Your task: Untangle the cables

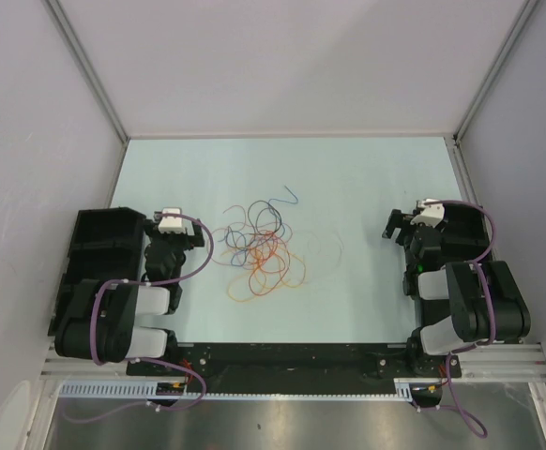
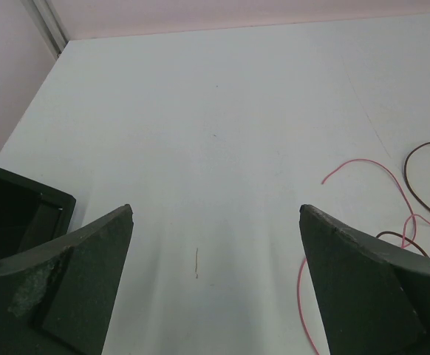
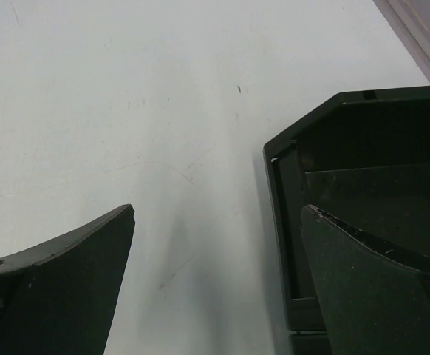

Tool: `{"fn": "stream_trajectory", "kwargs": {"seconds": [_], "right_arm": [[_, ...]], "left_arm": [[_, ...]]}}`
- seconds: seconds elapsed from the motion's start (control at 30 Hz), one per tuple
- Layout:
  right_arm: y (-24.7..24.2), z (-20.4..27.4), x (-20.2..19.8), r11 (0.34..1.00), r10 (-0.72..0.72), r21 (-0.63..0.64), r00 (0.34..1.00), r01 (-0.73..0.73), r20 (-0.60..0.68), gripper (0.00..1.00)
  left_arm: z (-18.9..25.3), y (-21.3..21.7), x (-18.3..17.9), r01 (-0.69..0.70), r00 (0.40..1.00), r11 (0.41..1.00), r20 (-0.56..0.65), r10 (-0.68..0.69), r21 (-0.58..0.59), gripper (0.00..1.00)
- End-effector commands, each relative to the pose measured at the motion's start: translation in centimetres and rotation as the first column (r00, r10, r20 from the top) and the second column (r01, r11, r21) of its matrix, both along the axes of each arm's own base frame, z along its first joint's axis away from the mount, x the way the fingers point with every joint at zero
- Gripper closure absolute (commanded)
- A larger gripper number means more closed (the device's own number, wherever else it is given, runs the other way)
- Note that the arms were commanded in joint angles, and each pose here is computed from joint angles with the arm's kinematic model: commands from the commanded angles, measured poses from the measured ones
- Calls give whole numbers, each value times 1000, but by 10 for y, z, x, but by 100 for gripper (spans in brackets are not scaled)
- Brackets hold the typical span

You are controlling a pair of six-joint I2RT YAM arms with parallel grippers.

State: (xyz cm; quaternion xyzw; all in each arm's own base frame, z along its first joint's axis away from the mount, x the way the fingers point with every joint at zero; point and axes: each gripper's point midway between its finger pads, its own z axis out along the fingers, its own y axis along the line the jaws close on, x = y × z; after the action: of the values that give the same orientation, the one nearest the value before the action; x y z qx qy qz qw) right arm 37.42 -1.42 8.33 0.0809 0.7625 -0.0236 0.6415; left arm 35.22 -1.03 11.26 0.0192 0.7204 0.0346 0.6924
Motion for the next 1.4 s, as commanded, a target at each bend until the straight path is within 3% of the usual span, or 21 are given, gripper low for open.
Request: {"fn": "stream_trajectory", "kwargs": {"seconds": [0.0, 0.47, 0.53, 0.77, 0.9, 1.03, 1.07, 1.13, 1.17, 1.2, 1.23, 1.27, 1.3, 1.33, 1.37], "right_arm": [[-1, 11, 5, 1000, -1, -9, 999, 2, 43, 0], [-1, 11, 5, 1000, 0, -7, 999, 0, 43, 0], [-8, 16, 4, 998, -55, 7, 997, 54, 54, 1], [-10, 36, 13, 997, -73, -24, 997, 72, -27, 0], [6, 85, 15, 995, -24, -99, 1000, 26, 18, 0], [28, 133, 11, 999, 6, -36, 996, -3, 95, 0], [36, 145, 8, 999, 34, -15, 994, -33, 99, 0], [78, 185, 5, 982, 174, 41, 971, -183, 162, 0], [97, 191, -3, 963, 255, 51, 956, -264, 145, 0], [135, 196, -14, 888, 439, 76, 887, -453, 145, 0], [153, 204, -23, 834, 522, 103, 836, -542, 168, 0], [166, 204, -31, 787, 581, 125, 795, -603, 177, 0], [178, 203, -35, 729, 566, 320, 796, -605, 215, 0], [176, 199, -32, 697, 531, 428, 815, -575, 230, 0], [185, 185, -27, 645, 564, 497, 801, -580, 203, 0]], "left_arm": [[19, -1, 4, 7, 998, 1000, 66, -6, -4, 0], [18, 0, 4, 8, 998, 1000, 63, -8, -7, 0], [17, 0, 5, 10, 998, 1000, 60, -9, -13, 0], [18, 1, 6, 7, 998, 1000, 59, -6, -17, 0], [17, 4, 7, -15, 999, 1000, 52, 16, -25, 0], [24, 10, 8, -53, 998, 998, 44, 54, -30, 0], [15, 13, 12, -76, 995, 997, -65, 74, -17, 0], [44, 15, 17, -145, 986, 979, -105, 131, -144, 0], [58, 20, 21, -229, 958, 955, -219, 186, -188, 0], [62, 17, 22, -292, 937, 908, -282, 208, -300, 0], [81, 18, 28, -333, 924, 883, -303, 235, -330, 0], [60, 28, 17, -436, 866, 847, -397, 304, -305, 0], [27, 27, 14, -566, 789, 725, -515, 337, -392, 0], [19, 34, 14, -638, 738, 636, -580, 345, -434, 0], [2, -8, 16, -507, 741, 709, -669, 67, -491, 0]]}}
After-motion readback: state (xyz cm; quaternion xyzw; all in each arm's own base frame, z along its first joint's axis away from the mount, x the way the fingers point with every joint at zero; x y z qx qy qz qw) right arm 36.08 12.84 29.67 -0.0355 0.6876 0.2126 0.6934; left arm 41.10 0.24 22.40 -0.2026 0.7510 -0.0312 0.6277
